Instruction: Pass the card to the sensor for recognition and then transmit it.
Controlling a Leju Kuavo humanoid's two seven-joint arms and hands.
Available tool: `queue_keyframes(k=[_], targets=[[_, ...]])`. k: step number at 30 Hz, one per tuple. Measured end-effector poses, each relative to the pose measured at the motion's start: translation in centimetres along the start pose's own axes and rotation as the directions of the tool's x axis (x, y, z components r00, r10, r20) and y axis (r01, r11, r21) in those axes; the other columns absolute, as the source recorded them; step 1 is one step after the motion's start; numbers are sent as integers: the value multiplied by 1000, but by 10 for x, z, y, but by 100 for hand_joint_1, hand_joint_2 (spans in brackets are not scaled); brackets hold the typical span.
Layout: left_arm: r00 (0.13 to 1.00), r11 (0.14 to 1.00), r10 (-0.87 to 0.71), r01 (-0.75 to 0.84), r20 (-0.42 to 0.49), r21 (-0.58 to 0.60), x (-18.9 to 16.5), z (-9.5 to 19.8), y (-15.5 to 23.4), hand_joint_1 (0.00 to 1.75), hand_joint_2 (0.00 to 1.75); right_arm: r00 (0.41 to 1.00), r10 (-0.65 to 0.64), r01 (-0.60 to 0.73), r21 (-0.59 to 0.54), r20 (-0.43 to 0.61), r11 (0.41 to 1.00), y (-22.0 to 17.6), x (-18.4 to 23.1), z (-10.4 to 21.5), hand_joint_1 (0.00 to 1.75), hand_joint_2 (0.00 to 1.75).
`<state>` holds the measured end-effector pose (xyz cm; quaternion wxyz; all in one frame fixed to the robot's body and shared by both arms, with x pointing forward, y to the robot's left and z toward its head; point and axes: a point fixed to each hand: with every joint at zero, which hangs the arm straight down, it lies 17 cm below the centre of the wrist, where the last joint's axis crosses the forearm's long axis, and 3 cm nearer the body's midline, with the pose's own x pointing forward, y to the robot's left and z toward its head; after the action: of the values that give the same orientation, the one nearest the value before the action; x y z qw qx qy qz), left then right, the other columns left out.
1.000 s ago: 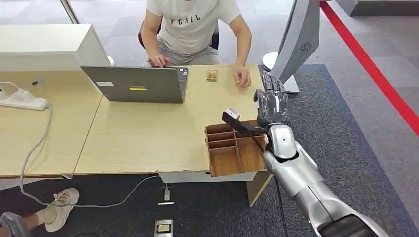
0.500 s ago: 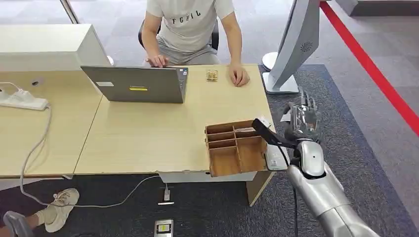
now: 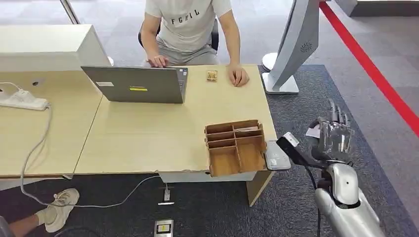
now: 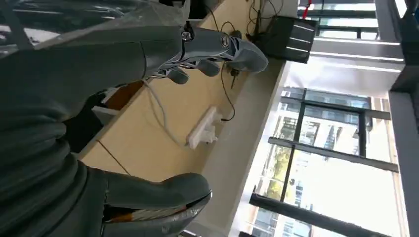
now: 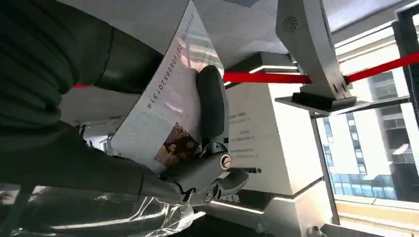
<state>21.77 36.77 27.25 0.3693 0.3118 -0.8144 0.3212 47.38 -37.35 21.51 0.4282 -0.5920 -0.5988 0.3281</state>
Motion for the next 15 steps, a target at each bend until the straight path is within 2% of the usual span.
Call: queue_keyframes(k=[7, 11, 15], targets=[[999, 999, -49, 49, 21, -1, 1, -1, 5, 0, 175, 985, -139, 141, -12, 103, 990, 1, 54, -11, 175, 175], [996, 997, -79, 79, 33, -6, 0, -1, 8, 0, 175, 968, -199, 197, 24, 151, 980, 17, 84, -11, 175, 175], [994, 994, -104, 104, 35, -15, -2, 1, 9, 0, 175, 957, -250, 242, 74, 147, 968, 42, 102, -8, 175, 175]])
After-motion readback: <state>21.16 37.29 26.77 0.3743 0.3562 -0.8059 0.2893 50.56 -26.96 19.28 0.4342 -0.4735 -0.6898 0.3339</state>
